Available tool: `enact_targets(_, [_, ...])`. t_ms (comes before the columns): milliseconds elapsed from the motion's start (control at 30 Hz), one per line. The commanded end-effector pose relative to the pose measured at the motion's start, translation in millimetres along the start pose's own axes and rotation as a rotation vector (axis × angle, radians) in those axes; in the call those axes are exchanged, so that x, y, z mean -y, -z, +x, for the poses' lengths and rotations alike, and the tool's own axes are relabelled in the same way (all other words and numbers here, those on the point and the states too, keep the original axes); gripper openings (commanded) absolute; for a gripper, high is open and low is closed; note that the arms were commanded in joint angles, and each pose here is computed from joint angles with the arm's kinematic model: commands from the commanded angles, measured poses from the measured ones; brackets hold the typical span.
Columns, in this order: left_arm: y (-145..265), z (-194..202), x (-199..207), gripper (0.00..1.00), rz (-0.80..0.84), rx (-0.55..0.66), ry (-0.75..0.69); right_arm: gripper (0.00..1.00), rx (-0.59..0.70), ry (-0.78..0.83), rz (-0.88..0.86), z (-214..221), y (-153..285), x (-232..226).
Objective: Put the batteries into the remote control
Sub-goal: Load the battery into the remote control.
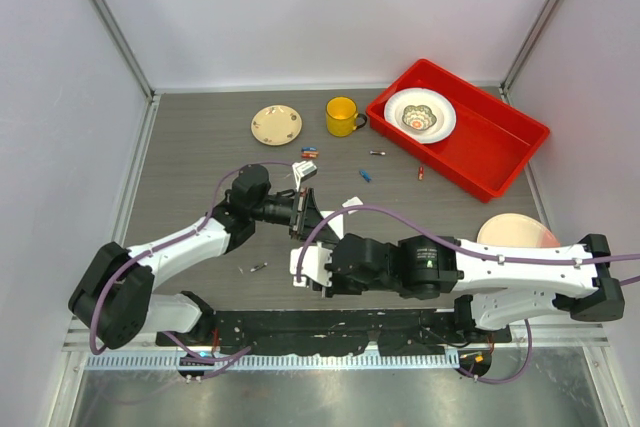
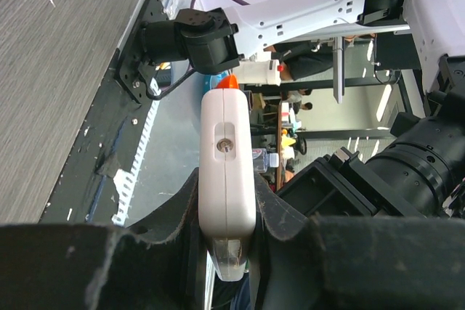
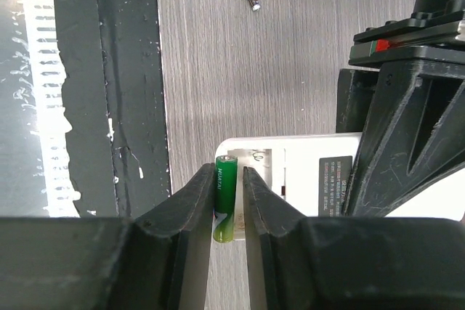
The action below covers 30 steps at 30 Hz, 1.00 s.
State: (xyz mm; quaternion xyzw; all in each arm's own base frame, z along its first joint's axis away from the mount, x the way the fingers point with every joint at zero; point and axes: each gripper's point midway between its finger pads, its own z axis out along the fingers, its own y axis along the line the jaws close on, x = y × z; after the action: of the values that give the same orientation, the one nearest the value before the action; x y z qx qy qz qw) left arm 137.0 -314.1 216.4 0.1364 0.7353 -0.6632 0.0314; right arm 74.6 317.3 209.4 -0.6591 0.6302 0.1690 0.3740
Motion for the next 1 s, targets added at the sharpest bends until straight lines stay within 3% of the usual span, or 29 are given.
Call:
enact_targets(0, [-2,8,21,0.00,0.057,-0.043,-0.088,0.26,0.225,-0.059,0.106,-55,22,30])
enact_targets(233, [-2,10,18,0.00,0.054,-0.044,-0.090,0.21,0.319,-0.100,0.099,-73,32,37])
enact_targets(467, [-3,9,21,0.00,0.059,-0.045,-0.096,0.15,0.310,-0.127,0.082,-65,28,37])
enact_targets(733, [-4,9,20,0.00,0.065,-0.053,-0.072,0.01,0.352,-0.138,0.013,-62,32,22])
enact_targets(967, [-5,6,26,0.00,0.084,-0.037,-0.076,0.01,0.403,-0.180,-0.005,-55,34,14])
